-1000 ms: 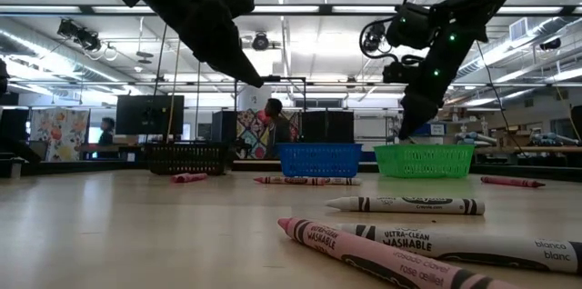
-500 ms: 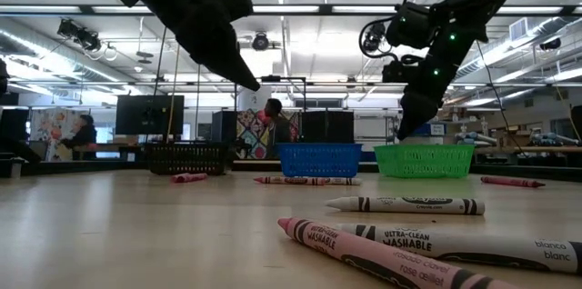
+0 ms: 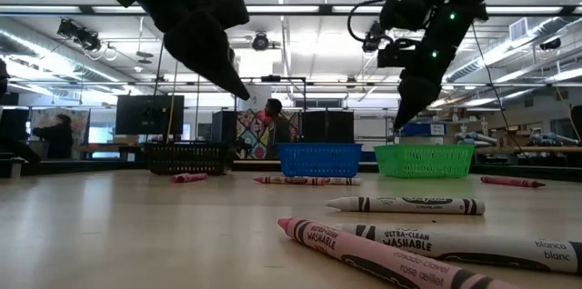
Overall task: Sort crayons
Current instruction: Put the white crayon into the green bin
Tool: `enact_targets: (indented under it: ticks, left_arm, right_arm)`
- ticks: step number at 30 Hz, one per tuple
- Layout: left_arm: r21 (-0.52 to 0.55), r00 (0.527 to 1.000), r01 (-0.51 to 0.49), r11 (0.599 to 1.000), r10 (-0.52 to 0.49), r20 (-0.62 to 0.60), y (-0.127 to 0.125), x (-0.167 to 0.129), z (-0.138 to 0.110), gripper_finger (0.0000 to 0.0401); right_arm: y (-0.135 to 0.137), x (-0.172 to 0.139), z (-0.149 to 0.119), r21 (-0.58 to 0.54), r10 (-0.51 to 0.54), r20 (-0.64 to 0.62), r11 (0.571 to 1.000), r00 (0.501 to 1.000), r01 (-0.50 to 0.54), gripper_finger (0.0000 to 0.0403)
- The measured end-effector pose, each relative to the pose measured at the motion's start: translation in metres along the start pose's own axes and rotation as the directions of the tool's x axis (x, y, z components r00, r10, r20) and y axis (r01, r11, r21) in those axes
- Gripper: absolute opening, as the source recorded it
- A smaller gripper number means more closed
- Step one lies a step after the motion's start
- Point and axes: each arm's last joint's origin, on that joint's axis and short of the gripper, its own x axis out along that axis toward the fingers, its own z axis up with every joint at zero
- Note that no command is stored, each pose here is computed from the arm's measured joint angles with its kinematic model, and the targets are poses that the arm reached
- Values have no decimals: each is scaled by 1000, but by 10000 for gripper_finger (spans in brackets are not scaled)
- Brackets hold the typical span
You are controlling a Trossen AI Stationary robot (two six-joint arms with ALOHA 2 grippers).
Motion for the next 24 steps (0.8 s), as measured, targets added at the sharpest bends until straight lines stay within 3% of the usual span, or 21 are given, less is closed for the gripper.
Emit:
enact_targets:
  ticks: [11, 24]
  left_arm:
    - [-26, 998, 2, 1000, -4, -55, 0, 0, -5, 112]
    - [-26, 998, 2, 1000, -4, -55, 0, 0, -5, 112]
  right_arm:
    - [43, -33, -5, 30, 153, -140, 988, 978, -151, 79]
    - [99, -66, -28, 137, 384, -260, 923, 886, -360, 79]
